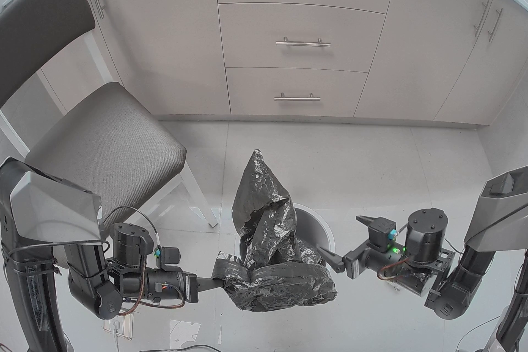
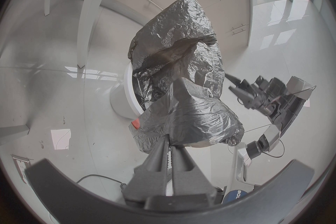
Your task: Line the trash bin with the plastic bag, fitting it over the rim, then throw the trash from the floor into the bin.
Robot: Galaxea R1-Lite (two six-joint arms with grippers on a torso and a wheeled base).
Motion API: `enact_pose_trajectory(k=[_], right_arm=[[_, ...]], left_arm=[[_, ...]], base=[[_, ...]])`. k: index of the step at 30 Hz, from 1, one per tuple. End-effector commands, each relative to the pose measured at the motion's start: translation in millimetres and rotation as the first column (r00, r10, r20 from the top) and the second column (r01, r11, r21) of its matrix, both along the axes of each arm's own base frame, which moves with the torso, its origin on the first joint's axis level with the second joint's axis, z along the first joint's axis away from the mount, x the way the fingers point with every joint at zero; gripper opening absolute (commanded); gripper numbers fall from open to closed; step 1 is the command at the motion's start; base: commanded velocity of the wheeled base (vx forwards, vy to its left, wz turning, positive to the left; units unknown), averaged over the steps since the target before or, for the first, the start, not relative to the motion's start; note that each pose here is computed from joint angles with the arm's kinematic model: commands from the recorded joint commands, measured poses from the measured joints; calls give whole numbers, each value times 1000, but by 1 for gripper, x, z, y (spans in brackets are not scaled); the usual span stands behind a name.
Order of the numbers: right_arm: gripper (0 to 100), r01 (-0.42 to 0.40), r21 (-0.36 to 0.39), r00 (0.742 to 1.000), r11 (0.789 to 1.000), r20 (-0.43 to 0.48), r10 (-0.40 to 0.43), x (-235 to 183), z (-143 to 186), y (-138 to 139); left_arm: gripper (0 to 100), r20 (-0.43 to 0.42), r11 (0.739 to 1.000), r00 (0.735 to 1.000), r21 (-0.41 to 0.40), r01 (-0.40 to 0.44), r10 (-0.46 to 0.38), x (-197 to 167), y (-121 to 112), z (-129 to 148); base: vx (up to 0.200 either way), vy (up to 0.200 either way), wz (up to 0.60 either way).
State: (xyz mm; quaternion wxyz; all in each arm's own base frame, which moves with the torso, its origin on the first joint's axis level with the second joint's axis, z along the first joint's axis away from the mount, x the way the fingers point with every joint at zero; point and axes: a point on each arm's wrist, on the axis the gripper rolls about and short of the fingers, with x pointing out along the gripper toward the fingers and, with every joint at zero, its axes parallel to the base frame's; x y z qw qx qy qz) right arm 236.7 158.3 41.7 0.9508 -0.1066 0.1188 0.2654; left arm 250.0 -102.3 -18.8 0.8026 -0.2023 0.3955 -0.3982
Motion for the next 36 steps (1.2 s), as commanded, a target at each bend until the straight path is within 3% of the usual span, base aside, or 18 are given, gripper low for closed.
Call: enact_pose_trajectory(k=[1,9,17,18,23,28,36], right_arm=[[100,27,64,993,998,117,-34,29,40,48],[100,41,66,990,997,132,-49,69,100,102],[100,65,100,976,993,200,-84,85,143,124],[0,65,100,976,993,200,-84,85,146,125],[0,48,91,980,995,188,-64,82,143,134],[0,32,63,987,998,158,-42,83,122,148],[0,38,77,991,996,128,-48,102,95,168]], left_arm=[[0,11,1000,1000,-5,-1,2,-4,1,-8],[0,17,1000,1000,-19,-10,10,-4,1,-9],[0,15,1000,1000,-21,-9,10,-4,1,-10],[0,15,1000,1000,-20,-11,11,-4,1,-10],[0,15,1000,1000,-20,-11,11,-4,1,-10],[0,15,1000,1000,-20,-11,11,-4,1,-10],[0,18,1000,1000,-21,-11,11,-4,1,-9]], base=[[0,0,0],[0,0,0],[0,0,0],[0,0,0],[0,0,0],[0,0,0],[0,0,0]])
